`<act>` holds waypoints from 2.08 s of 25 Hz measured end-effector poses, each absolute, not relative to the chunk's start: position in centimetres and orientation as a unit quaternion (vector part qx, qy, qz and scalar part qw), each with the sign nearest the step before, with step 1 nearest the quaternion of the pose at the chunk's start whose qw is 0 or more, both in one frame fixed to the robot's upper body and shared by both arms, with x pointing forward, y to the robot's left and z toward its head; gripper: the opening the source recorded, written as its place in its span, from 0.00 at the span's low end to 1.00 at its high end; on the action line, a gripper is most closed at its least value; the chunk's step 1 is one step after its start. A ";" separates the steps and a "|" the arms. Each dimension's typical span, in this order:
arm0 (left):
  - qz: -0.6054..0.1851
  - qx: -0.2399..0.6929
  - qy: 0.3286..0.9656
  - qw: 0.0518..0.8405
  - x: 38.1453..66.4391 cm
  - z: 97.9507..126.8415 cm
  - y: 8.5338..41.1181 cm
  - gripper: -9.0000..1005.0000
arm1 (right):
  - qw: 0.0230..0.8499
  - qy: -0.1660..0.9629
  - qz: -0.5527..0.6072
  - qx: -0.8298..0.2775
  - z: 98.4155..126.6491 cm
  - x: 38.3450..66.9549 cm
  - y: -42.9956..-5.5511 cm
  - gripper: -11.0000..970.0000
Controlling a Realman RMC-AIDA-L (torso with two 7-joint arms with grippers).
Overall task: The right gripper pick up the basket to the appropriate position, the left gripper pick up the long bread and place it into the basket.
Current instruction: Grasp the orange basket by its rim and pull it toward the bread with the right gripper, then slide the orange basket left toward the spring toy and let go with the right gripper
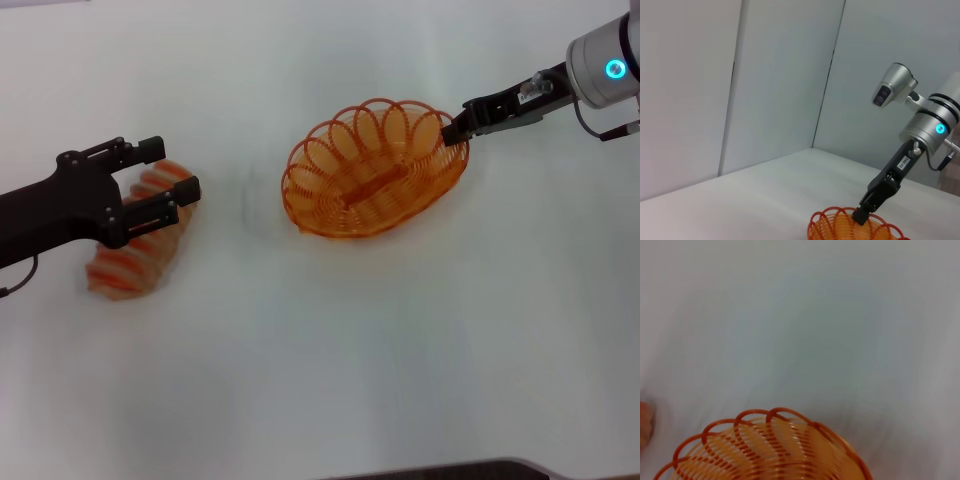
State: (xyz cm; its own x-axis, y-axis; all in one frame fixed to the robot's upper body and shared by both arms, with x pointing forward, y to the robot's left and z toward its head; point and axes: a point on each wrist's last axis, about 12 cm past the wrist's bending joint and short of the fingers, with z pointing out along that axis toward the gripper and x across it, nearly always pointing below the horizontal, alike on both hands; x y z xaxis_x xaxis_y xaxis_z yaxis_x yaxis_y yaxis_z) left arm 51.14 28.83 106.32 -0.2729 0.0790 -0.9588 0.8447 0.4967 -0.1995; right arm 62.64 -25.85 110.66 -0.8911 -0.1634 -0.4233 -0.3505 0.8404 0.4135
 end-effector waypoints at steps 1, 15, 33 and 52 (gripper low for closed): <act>-0.378 0.329 0.703 0.505 51.2 106.3 28.8 0.72 | 0.189 0.940 0.248 -0.137 110.7 62.6 -25.8 0.12; -0.376 0.330 0.700 0.509 51.3 106.3 28.6 0.72 | 0.202 0.921 0.316 -0.107 111.3 61.9 -26.4 0.09; -0.362 0.334 0.703 0.512 51.8 106.3 28.6 0.72 | 0.185 0.916 0.353 -0.040 110.1 61.4 -24.7 0.09; -0.360 0.337 0.706 0.508 51.7 106.2 28.5 0.72 | 0.189 0.928 0.319 -0.021 108.6 61.3 -23.6 0.09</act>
